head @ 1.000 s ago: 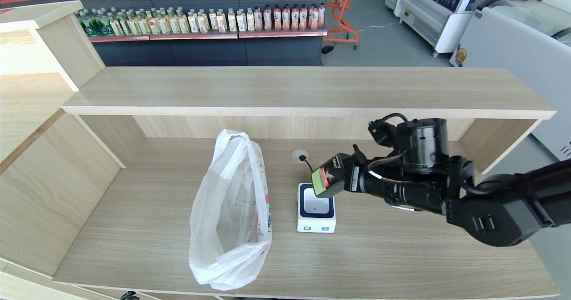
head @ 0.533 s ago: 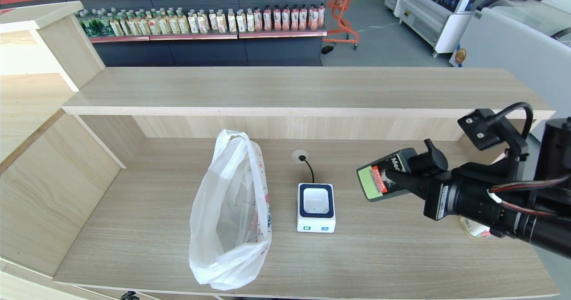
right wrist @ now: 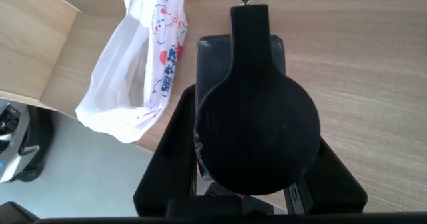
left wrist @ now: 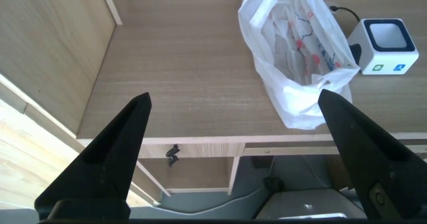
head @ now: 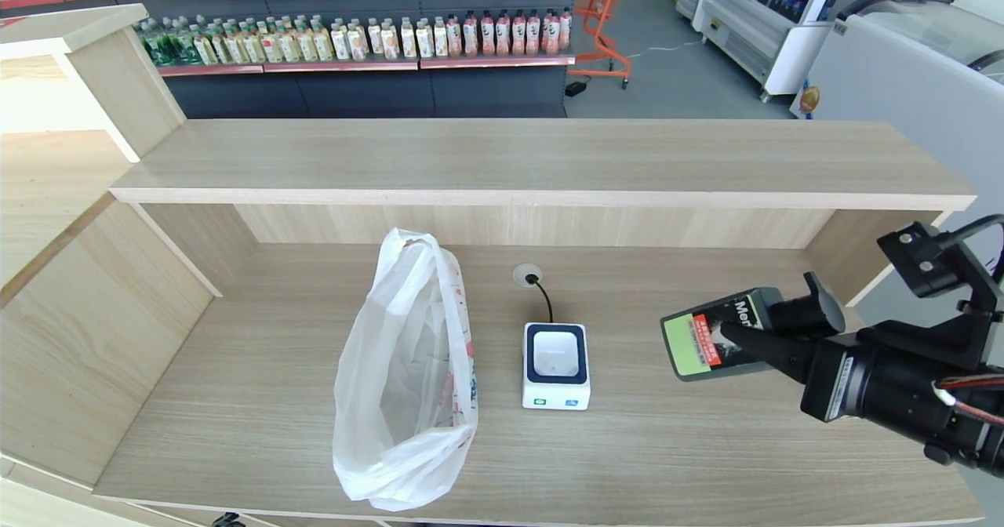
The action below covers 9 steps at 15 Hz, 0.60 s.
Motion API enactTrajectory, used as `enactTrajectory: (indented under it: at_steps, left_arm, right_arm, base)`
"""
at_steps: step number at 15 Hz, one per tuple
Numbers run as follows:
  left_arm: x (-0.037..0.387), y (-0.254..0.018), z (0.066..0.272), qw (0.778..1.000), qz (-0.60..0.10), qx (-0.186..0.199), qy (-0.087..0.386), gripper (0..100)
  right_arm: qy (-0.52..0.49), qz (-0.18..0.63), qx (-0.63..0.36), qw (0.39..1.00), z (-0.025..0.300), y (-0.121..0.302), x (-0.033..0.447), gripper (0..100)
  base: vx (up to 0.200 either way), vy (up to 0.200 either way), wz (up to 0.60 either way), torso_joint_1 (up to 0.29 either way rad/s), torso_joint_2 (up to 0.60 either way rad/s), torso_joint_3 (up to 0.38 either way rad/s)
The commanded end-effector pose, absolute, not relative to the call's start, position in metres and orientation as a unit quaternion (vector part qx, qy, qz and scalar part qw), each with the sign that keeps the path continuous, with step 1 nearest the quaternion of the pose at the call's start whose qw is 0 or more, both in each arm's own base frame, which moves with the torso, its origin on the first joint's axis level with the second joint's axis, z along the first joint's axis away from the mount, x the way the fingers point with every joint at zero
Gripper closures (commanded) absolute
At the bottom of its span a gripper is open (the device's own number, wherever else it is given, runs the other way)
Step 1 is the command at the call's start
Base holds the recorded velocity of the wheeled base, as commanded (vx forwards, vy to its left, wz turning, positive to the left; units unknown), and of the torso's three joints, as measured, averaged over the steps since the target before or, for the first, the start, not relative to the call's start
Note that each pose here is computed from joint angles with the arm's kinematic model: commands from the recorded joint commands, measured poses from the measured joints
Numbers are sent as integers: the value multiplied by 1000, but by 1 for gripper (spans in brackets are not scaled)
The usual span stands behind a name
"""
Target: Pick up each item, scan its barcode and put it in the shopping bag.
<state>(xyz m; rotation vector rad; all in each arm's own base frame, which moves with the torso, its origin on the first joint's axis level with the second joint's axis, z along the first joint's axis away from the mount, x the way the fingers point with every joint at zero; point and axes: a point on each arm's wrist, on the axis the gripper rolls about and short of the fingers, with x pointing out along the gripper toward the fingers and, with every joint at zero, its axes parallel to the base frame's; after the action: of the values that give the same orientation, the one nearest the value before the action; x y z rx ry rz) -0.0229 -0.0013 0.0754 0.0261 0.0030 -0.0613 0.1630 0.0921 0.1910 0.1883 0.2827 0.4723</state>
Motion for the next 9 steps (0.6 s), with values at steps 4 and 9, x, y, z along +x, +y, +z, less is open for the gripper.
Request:
enactTrajectory:
  at_steps: [4,9]
  left_arm:
    - [-23,-1,75,999,-31,13,2,0]
    - [-23,-1,75,999,-31,14,1,0]
  right_arm:
    - [141,241,111,954,193,94,162,100]
    - [180,279,133,934,184,111,165,100]
  base:
    - [0,200,0,6,10,2]
    - [0,120,0,-2,1,3]
